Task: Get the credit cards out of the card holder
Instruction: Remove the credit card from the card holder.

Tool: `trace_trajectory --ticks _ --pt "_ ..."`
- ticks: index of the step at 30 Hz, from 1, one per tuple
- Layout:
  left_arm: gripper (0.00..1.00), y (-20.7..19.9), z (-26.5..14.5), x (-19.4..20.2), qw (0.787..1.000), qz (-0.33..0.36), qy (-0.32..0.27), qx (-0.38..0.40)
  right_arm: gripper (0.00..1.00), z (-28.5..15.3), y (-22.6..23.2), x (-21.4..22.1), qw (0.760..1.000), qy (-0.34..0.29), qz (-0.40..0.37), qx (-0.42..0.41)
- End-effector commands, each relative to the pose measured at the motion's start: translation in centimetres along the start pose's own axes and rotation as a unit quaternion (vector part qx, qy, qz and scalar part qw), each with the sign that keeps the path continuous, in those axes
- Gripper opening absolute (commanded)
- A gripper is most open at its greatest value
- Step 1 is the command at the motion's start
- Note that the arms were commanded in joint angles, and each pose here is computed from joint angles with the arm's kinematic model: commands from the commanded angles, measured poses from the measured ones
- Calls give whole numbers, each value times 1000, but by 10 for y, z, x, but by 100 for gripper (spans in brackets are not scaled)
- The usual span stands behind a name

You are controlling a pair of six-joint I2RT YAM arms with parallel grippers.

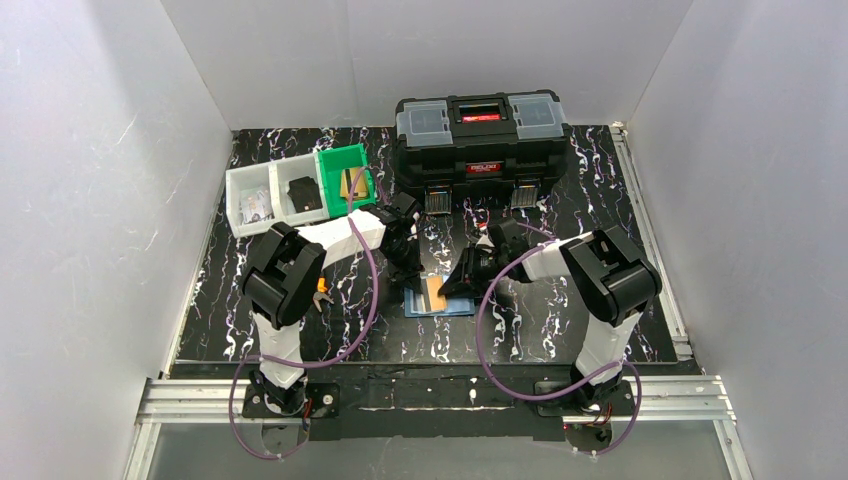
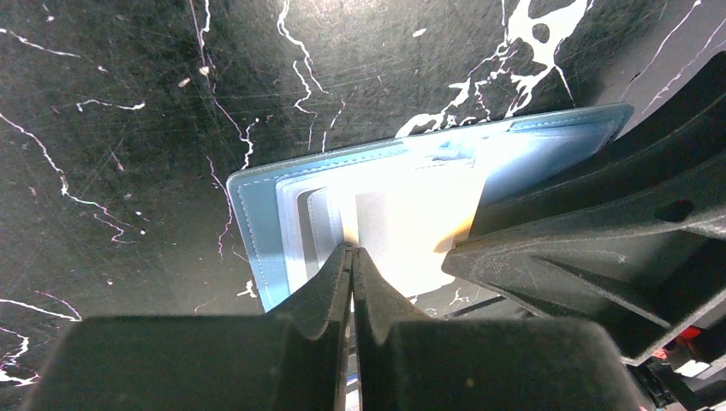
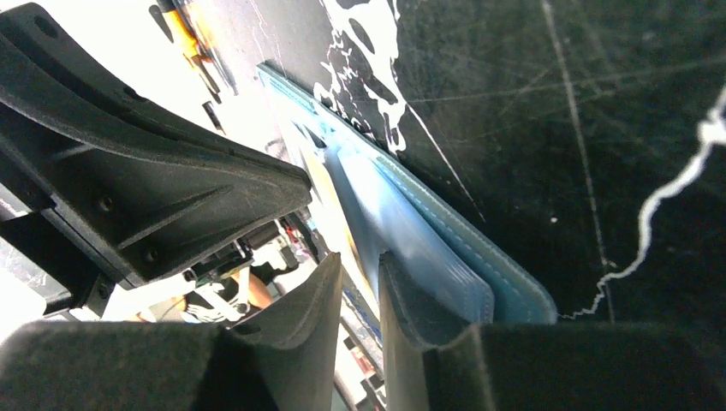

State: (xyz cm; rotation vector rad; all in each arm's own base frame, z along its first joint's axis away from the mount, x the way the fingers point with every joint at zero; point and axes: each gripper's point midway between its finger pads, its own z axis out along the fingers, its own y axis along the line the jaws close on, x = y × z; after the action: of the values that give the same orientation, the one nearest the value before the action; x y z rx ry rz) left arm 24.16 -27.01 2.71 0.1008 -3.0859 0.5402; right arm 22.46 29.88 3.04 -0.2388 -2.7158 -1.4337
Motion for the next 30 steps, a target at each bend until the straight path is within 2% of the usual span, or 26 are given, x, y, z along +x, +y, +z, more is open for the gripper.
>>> trace_trajectory --ticks 1,11,19,30 --pt "0 36 24 18 997 -7 29 -71 28 1 8 1 999 7 8 -50" --pt "0 37 27 21 997 -8 34 -69 17 2 6 1 997 5 23 -68" --pt "0 44 27 22 996 -11 32 -82 6 -5 -10 -4 999 -22 28 -37" --pt "0 49 28 21 995 -15 35 -88 4 -14 -25 -8 998 -50 16 22"
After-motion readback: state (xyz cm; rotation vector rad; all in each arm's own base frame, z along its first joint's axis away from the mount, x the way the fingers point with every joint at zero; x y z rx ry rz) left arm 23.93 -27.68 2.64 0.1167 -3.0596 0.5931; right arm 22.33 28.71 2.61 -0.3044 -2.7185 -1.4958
